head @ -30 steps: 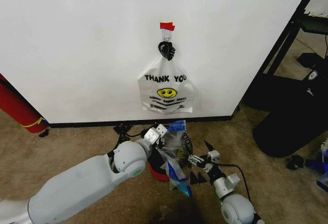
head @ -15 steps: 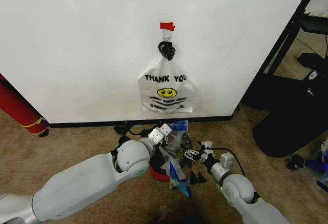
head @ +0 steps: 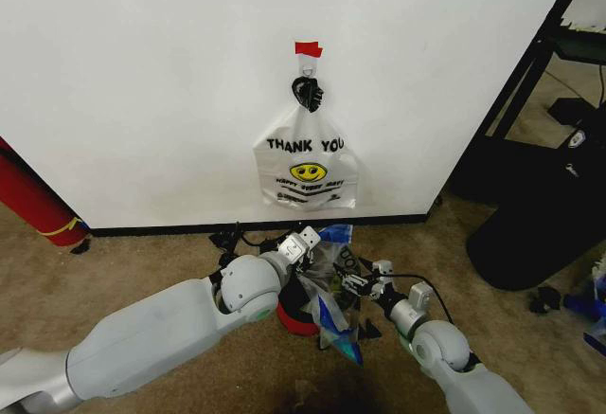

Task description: Pick up the garbage bag from the wall and place it over the trash bin.

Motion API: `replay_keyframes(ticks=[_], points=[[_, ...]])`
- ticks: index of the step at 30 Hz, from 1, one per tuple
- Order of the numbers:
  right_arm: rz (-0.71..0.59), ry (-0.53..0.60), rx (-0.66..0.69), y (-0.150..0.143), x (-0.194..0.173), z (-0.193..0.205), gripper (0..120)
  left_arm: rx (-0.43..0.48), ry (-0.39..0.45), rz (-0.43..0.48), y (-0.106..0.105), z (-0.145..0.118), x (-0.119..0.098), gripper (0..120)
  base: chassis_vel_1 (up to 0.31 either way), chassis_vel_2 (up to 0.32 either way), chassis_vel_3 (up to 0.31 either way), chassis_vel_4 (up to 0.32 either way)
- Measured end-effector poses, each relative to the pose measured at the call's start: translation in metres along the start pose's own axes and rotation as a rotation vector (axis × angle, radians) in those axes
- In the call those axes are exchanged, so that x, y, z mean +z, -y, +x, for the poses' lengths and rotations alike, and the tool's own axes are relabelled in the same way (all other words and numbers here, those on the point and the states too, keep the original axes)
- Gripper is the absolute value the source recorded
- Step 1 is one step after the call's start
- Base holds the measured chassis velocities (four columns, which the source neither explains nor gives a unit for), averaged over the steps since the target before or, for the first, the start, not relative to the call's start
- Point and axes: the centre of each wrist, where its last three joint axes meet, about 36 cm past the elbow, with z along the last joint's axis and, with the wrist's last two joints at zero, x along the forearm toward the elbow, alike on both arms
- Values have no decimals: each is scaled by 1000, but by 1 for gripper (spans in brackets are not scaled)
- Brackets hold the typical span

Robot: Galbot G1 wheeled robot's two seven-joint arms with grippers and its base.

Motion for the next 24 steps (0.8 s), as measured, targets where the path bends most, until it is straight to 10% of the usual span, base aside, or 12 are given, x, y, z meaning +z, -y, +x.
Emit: replay_keyframes(ticks=[17, 24], points=[[-121, -109, 87, -36, -14, 10, 4, 0, 14, -1, 1, 11, 1, 0, 0, 0, 0, 0], [-216, -34, 159, -61, -13, 12, 0, -20, 21, -12, 5, 19, 11, 0, 0, 0, 0, 0]])
